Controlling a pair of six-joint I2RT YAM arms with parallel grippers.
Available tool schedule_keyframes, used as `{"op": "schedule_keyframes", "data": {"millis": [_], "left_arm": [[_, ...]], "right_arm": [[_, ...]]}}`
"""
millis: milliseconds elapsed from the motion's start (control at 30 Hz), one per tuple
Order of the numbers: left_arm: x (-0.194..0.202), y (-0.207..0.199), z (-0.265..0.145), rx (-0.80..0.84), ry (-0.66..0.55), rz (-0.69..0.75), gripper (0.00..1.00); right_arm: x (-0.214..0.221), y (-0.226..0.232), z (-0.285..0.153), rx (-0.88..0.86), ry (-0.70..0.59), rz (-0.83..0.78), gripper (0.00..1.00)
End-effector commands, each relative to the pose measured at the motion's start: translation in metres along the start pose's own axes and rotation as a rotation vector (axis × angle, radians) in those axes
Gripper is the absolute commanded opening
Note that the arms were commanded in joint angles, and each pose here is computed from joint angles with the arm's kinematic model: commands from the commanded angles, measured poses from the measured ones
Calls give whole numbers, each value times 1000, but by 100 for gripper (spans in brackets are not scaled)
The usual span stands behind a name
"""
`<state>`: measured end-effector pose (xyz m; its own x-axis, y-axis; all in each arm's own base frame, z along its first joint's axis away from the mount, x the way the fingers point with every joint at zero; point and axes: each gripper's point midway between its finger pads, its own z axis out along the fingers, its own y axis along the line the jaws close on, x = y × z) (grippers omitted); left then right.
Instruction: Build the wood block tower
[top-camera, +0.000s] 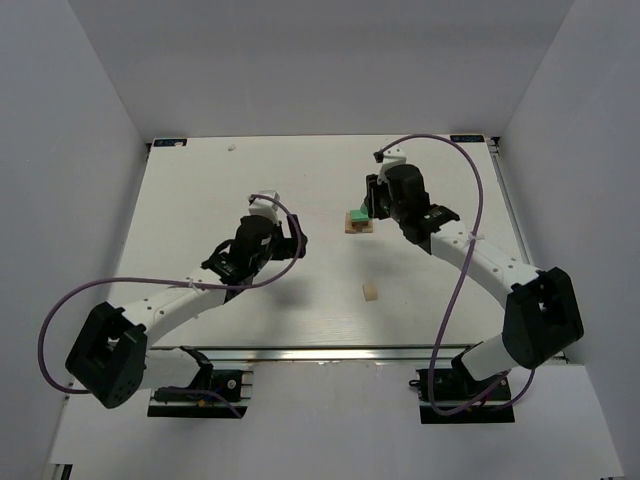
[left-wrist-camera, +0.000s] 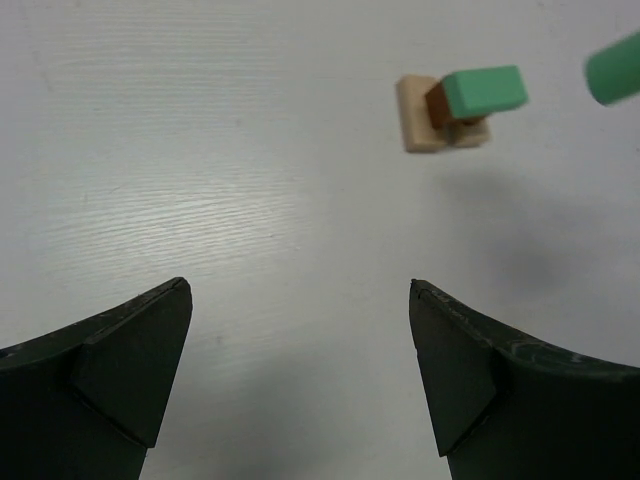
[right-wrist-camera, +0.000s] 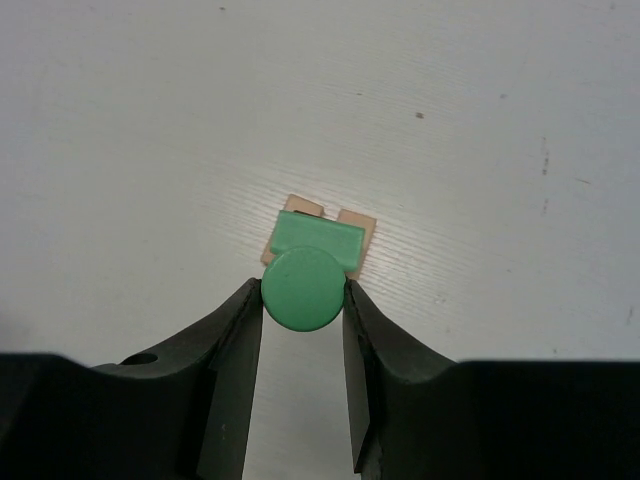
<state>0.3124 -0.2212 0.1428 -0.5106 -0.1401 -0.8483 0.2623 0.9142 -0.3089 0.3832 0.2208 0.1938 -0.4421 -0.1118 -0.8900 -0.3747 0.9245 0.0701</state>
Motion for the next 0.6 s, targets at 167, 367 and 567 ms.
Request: {"op": "schedule_keyframes", "data": {"millis": [167,367,567], "left_arm": [[-5,42,9,-171,30,-100,98],[2,54,16,-209,57,-98,98],[3,53,15,-196,57,-89,98]], "right_arm": [[-16,-21,19,114,-30,-104,0],[-11,-13,35,70,-21,-131,0],[-3,-2,47,16,-6,-139,0]]}}
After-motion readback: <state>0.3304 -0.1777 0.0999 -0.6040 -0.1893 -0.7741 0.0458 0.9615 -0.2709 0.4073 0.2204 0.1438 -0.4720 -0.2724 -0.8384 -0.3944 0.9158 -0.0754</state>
